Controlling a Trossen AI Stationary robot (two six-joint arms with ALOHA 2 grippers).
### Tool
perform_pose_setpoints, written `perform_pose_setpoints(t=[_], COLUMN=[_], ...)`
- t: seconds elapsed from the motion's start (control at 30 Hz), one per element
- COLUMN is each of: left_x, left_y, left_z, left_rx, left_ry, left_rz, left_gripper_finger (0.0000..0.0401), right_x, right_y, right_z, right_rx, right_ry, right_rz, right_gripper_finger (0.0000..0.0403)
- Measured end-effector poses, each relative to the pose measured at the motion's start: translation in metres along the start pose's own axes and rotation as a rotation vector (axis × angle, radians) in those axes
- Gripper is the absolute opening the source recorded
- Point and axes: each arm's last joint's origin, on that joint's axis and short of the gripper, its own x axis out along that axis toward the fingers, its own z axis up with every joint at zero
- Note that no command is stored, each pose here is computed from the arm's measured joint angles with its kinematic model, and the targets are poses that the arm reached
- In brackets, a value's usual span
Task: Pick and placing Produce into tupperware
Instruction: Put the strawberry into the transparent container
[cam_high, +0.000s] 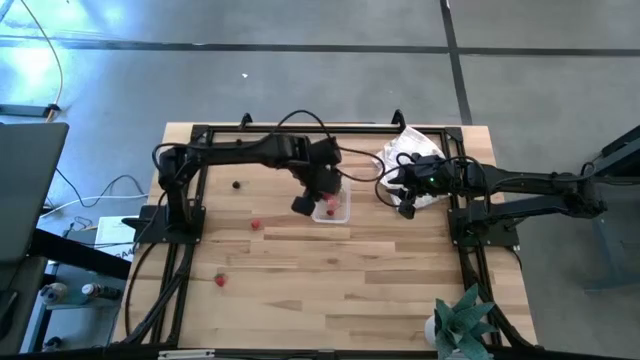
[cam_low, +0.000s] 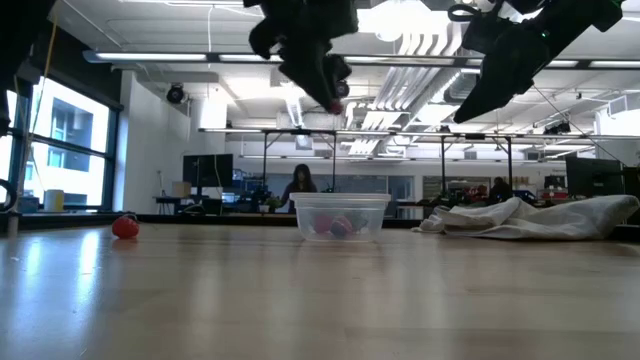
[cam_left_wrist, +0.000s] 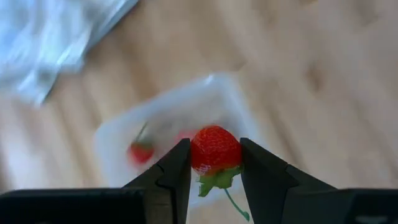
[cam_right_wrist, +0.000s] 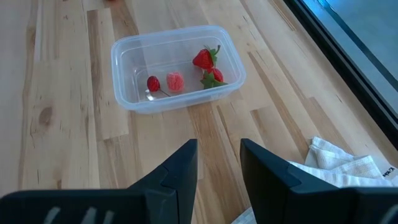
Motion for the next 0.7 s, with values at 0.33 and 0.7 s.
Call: perform_pose_setpoints(t=[0.33, 0.7], left_x=[0.031, 0.061], left_y=[0.006, 0.017], left_z=[-0.019, -0.048], left_rx=[-0.010, -0.038], left_ry=[-0.025, -0.038], left_rz=[0.050, 0.160], left_gripper_finger=[0.0110, 0.0110], right_x=[0.000, 0.000], right_y=[0.000, 0.000], right_z=[0.000, 0.000], right_rx=[0.000, 0.000], right_ry=[0.000, 0.001], right_rz=[0.000, 0.000], right_gripper_finger=[0.0112, 0.0112])
